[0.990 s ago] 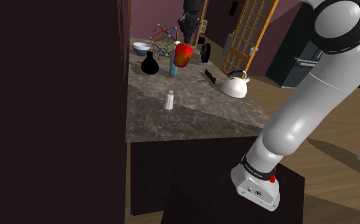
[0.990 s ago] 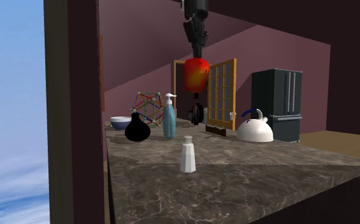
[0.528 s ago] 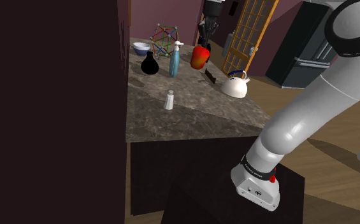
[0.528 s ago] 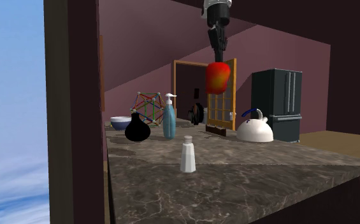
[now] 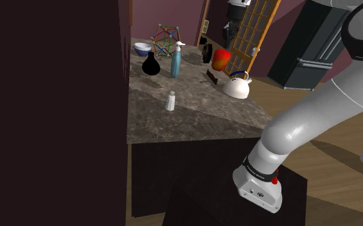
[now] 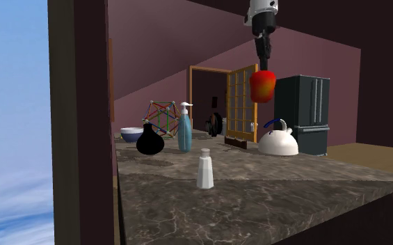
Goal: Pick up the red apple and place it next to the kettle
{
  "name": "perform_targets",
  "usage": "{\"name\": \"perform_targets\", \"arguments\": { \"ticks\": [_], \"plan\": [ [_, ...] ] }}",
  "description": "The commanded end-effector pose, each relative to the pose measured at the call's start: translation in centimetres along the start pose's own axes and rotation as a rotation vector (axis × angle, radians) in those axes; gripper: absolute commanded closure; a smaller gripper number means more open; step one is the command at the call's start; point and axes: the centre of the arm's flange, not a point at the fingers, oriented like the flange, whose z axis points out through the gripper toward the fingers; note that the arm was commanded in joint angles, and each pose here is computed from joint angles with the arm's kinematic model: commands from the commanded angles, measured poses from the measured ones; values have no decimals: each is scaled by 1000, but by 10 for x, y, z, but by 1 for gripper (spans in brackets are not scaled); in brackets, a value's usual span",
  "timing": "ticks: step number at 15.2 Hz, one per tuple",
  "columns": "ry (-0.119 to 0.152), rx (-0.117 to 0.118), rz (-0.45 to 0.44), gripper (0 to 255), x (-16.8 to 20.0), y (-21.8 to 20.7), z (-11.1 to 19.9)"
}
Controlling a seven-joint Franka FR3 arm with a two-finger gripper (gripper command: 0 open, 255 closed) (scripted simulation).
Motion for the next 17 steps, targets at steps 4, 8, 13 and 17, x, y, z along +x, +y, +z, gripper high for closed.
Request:
{"name": "perform_targets", "arguments": {
  "ticks": [4,8,13,17],
  "plan": [
    [0,0,-2,255,-35,56,5],
    [0,0,-2,255,-62,101,7],
    [0,0,-2,255,-96,158,10],
    [0,0,-2,255,-109,180,22]
  ]
}}
